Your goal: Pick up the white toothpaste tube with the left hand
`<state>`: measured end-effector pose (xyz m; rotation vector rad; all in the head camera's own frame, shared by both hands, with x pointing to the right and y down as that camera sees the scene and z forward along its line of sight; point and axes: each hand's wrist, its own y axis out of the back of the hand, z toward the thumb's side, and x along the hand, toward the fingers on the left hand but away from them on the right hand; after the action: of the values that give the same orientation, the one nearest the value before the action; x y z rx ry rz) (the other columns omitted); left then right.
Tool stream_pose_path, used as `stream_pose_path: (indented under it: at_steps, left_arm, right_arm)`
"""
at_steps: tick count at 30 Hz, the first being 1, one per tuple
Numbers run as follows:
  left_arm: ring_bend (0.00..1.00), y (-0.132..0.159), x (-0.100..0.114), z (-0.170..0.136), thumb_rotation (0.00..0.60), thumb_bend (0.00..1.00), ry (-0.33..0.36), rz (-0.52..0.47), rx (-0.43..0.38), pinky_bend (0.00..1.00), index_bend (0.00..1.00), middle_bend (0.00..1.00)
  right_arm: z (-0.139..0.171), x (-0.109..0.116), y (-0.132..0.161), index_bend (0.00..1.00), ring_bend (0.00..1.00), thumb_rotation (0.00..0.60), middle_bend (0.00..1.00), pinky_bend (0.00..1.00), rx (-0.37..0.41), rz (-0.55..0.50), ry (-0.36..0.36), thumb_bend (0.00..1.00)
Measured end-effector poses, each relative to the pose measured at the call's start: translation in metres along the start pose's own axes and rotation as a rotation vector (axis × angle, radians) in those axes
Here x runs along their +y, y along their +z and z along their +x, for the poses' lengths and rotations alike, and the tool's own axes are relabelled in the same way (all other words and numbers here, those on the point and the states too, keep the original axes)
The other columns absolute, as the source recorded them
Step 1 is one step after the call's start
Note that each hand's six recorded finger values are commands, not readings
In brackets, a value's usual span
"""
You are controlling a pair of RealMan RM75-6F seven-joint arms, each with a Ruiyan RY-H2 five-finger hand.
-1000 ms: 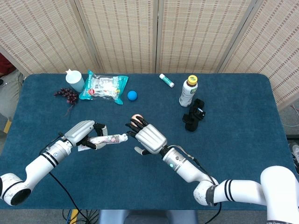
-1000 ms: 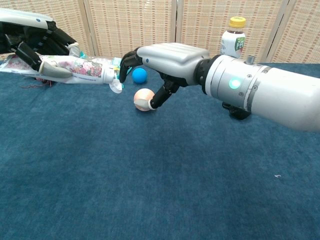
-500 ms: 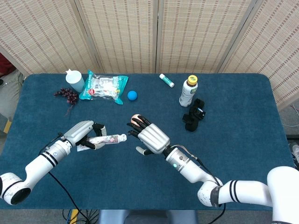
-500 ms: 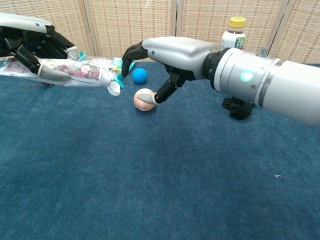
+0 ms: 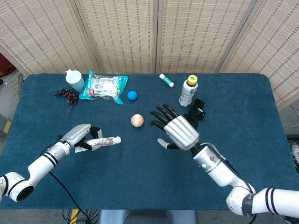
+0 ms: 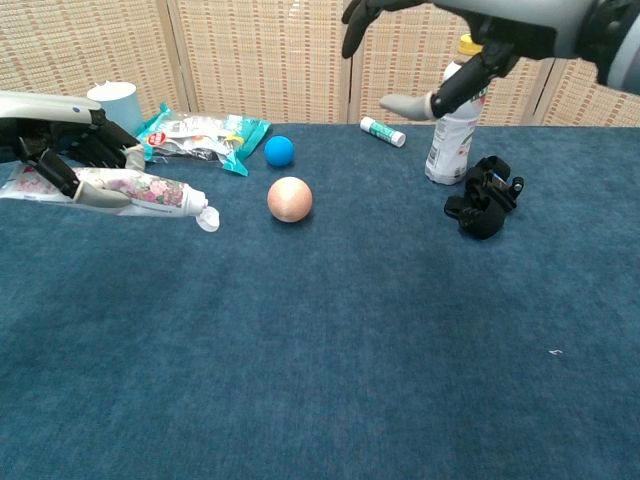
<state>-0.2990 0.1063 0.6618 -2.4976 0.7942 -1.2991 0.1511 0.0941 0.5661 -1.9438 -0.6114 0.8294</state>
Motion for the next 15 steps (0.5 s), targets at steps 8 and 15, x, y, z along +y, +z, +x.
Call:
stream_pose_path:
  at_steps: [8,15]
  left_arm:
    - [0.48,-0.028,-0.019,0.009,0.600,0.45,0.002,0.003,0.013,0.34,0.61,0.69]
    - [0.38,-0.048,-0.028,0.013,0.600,0.45,0.016,0.047,0.014,0.31,0.54,0.61]
  right_arm:
    - [0.043,0.015,-0.028,0.31,0.00,0.498,0.14,0.06,-0.079,0.078,0.007,0.29]
    - [0.065,0.023,-0.038,0.31,0.00,0.499,0.14,0.06,-0.117,0.111,0.012,0.29]
